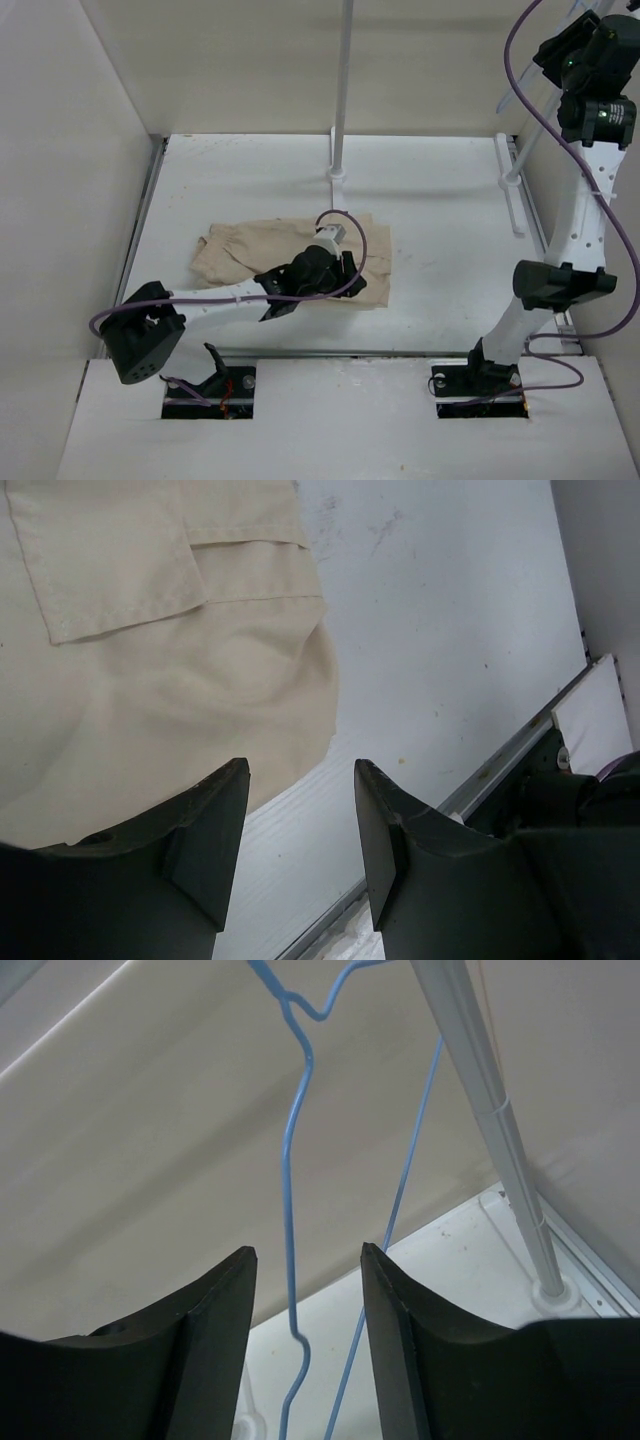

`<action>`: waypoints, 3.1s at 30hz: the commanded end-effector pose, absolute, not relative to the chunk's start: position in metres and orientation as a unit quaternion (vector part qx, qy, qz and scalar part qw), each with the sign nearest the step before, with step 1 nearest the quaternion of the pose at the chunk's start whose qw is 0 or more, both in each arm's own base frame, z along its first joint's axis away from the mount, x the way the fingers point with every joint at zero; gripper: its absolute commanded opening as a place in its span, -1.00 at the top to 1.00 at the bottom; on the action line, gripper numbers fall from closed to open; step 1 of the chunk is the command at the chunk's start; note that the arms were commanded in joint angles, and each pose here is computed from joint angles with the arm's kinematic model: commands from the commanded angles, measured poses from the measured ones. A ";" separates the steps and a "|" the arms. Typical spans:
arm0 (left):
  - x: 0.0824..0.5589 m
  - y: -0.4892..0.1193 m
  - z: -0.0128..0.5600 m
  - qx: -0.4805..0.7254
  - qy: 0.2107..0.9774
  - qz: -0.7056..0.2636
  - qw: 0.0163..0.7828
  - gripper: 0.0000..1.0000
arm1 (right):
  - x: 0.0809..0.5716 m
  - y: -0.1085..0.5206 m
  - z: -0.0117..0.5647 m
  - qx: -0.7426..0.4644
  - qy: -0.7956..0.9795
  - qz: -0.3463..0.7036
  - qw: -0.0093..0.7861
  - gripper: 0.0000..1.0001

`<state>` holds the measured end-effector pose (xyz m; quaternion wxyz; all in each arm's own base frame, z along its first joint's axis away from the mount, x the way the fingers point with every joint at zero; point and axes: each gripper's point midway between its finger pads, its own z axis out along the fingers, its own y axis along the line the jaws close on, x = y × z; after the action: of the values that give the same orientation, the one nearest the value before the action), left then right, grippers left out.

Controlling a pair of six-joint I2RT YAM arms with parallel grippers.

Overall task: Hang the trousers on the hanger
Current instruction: Grab a hanger with the right arm, then place trousers on hanger

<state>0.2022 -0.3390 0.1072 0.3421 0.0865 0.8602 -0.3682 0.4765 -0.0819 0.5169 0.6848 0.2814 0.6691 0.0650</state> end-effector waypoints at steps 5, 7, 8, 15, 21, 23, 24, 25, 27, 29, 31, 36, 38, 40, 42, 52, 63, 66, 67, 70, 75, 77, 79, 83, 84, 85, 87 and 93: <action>0.205 -0.347 0.114 0.096 0.857 -0.365 0.351 0.14 | 0.506 -0.077 0.543 0.252 0.629 0.103 0.728 0.06; 0.204 -0.348 0.113 0.098 0.858 -0.364 0.349 0.14 | 0.512 -0.077 0.542 0.251 0.627 0.106 0.730 0.12; 0.203 -0.349 0.111 0.099 0.859 -0.363 0.347 0.14 | 0.515 -0.078 0.540 0.252 0.627 0.107 0.729 0.18; 0.196 -0.357 0.102 0.108 0.864 -0.361 0.334 0.14 | 0.507 -0.077 0.560 0.246 0.603 0.104 0.752 0.42; 0.193 -0.365 0.100 0.116 0.864 -0.363 0.328 0.14 | 0.481 -0.069 0.584 0.219 0.575 0.112 0.780 0.67; 0.192 -0.366 0.100 0.117 0.864 -0.364 0.327 0.14 | 0.481 -0.067 0.583 0.217 0.578 0.118 0.778 0.77; 0.191 -0.366 0.101 0.117 0.863 -0.366 0.327 0.14 | 0.483 -0.068 0.579 0.218 0.582 0.120 0.774 0.82; 0.192 -0.366 0.102 0.116 0.863 -0.366 0.329 0.14 | 0.483 -0.069 0.578 0.218 0.585 0.122 0.772 0.85; 0.192 -0.364 0.104 0.115 0.862 -0.366 0.332 0.14 | 0.486 -0.066 0.576 0.207 0.590 0.130 0.770 0.92; 0.192 -0.364 0.104 0.114 0.861 -0.366 0.333 0.14 | 0.488 -0.057 0.579 0.184 0.589 0.141 0.774 0.97; 0.193 -0.363 0.105 0.113 0.861 -0.366 0.334 0.14 | 0.487 -0.052 0.587 0.163 0.580 0.143 0.785 0.97; 0.194 -0.362 0.103 0.111 0.862 -0.365 0.334 0.14 | 0.468 -0.031 0.603 0.124 0.565 0.168 0.798 0.97; 0.198 -0.359 0.105 0.106 0.861 -0.365 0.337 0.14 | 0.461 -0.020 0.600 0.115 0.567 0.183 0.795 0.96; 0.203 -0.354 0.109 0.097 0.860 -0.365 0.344 0.14 | 0.453 -0.011 0.592 0.112 0.570 0.199 0.789 0.95; 0.207 -0.350 0.114 0.091 0.858 -0.366 0.350 0.14 | 0.445 0.000 0.580 0.104 0.573 0.214 0.784 0.95; 0.219 -0.341 0.141 0.075 0.842 -0.382 0.373 0.14 | 0.382 0.048 0.582 0.019 0.532 0.261 0.805 0.92; 0.210 -0.341 0.147 0.079 0.839 -0.387 0.374 0.14 | 0.425 0.027 0.608 0.035 0.546 0.275 0.791 0.93; 0.214 -0.335 0.149 0.072 0.839 -0.384 0.379 0.14 | 0.406 0.033 0.607 0.023 0.537 0.272 0.799 0.93; 0.216 -0.334 0.150 0.070 0.840 -0.382 0.380 0.14 | 0.396 0.039 0.605 0.015 0.532 0.274 0.801 0.92; 0.221 -0.334 0.155 0.067 0.838 -0.385 0.382 0.14 | 0.372 0.048 0.595 0.010 0.528 0.282 0.801 0.92; 0.227 -0.340 0.163 0.069 0.834 -0.390 0.385 0.14 | 0.332 0.056 0.575 0.018 0.515 0.289 0.807 0.92; 0.228 -0.344 0.163 0.072 0.837 -0.385 0.382 0.14 | 0.318 0.056 0.563 0.030 0.512 0.297 0.806 0.92; 0.229 -0.349 0.162 0.081 0.841 -0.375 0.382 0.14 | 0.307 0.059 0.545 0.039 0.511 0.310 0.801 0.92; 0.232 -0.362 0.159 0.099 0.849 -0.346 0.386 0.14 | 0.288 0.064 0.504 0.067 0.514 0.340 0.785 0.92; 0.232 -0.366 0.161 0.104 0.849 -0.342 0.389 0.14 | 0.283 0.067 0.491 0.072 0.516 0.348 0.780 0.92; 0.233 -0.368 0.163 0.103 0.848 -0.340 0.394 0.14 | 0.280 0.069 0.479 0.076 0.519 0.354 0.774 0.92; 0.235 -0.372 0.168 0.101 0.845 -0.342 0.399 0.14 | 0.275 0.075 0.451 0.089 0.528 0.373 0.758 0.92; 0.249 -0.381 0.155 0.104 0.861 -0.317 0.385 0.15 | 0.269 0.091 0.368 0.131 0.570 0.394 0.709 0.92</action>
<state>0.2378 -0.3793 0.1464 0.3715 0.1035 0.8614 -0.3306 0.2775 0.0892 0.3640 0.6982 0.1151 0.5976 0.3770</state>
